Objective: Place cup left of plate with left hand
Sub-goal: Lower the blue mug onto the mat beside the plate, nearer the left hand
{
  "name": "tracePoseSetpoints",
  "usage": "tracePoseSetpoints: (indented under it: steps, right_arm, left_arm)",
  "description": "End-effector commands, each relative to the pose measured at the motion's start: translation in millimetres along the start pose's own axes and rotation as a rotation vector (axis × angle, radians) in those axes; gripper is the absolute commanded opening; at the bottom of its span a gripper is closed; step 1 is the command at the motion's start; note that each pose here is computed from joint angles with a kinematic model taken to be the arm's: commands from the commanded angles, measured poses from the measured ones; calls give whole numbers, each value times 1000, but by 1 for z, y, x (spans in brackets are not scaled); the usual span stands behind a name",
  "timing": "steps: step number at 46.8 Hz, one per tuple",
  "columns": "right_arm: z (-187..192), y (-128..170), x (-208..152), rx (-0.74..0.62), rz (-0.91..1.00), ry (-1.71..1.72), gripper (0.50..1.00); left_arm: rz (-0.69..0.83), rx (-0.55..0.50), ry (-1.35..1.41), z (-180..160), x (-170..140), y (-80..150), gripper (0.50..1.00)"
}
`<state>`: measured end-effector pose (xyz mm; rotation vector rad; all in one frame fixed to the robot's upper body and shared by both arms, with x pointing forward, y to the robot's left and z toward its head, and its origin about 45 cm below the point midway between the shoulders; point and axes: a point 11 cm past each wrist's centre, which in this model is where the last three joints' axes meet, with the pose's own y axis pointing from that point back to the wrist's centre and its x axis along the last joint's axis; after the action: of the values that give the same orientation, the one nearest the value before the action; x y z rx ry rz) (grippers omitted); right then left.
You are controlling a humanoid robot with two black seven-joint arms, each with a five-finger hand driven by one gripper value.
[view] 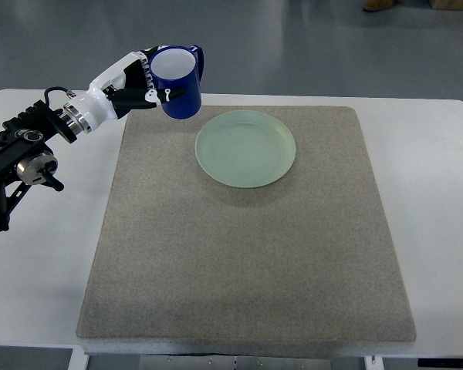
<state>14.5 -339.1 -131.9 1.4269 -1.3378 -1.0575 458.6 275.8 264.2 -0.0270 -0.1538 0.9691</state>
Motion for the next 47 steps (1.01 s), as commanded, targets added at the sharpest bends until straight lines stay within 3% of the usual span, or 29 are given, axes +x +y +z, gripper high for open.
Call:
tracePoseSetpoints:
  steps: [1, 7, 47]
  right_arm:
    - [0, 0, 0, 0, 0, 0, 932]
    - [0, 0, 0, 0, 0, 0, 932]
    - [0, 0, 0, 0, 0, 0, 932]
  left_arm:
    - [61, 21, -14, -7, 11, 6, 765]
    - [174, 52, -27, -19, 31, 16, 810]
    - [228, 140, 37, -81, 13, 41, 821]
